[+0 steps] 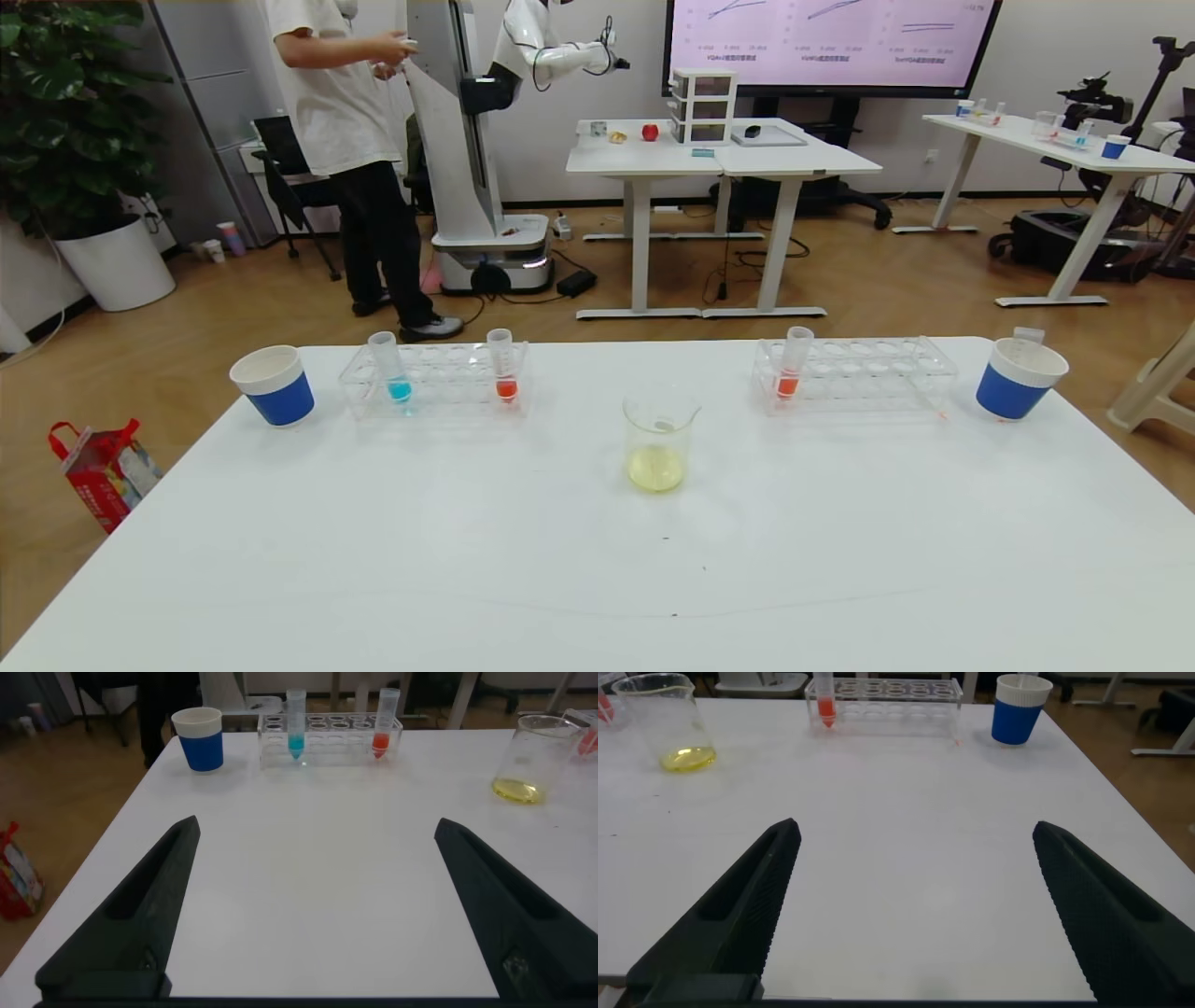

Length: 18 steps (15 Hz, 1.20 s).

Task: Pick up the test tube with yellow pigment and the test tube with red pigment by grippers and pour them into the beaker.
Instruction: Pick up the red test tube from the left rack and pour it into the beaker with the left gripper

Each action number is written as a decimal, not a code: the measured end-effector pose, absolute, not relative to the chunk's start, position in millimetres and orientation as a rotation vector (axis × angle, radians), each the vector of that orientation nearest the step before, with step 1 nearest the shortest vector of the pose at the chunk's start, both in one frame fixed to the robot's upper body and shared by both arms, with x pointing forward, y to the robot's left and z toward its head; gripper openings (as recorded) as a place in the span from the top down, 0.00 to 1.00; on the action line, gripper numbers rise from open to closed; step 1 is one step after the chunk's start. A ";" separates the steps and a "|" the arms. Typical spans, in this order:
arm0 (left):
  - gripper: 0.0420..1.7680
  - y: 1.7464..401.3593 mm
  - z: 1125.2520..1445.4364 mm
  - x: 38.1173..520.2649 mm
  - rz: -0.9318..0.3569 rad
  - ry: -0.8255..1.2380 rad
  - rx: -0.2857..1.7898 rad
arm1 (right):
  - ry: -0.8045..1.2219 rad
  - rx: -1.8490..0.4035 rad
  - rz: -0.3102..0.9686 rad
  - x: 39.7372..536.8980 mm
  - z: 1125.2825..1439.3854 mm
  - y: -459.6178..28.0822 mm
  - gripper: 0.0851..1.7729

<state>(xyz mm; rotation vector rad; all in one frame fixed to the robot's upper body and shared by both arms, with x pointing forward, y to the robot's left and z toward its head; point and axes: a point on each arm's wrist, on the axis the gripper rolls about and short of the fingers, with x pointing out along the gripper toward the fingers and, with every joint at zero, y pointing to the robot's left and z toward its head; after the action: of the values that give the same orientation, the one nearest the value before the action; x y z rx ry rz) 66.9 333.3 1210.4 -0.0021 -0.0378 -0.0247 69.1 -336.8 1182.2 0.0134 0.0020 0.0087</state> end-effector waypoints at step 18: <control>0.01 237.2 1271.2 356.1 -0.027 0.012 -0.021 | 0.002 0.013 0.009 69.1 1182.1 -336.8 0.02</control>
<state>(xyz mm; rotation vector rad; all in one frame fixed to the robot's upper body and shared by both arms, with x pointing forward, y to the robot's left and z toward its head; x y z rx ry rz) 356.1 237.2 1271.2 -0.0213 0.0125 -0.0266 69.1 -336.8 1182.1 0.0134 0.0024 0.0087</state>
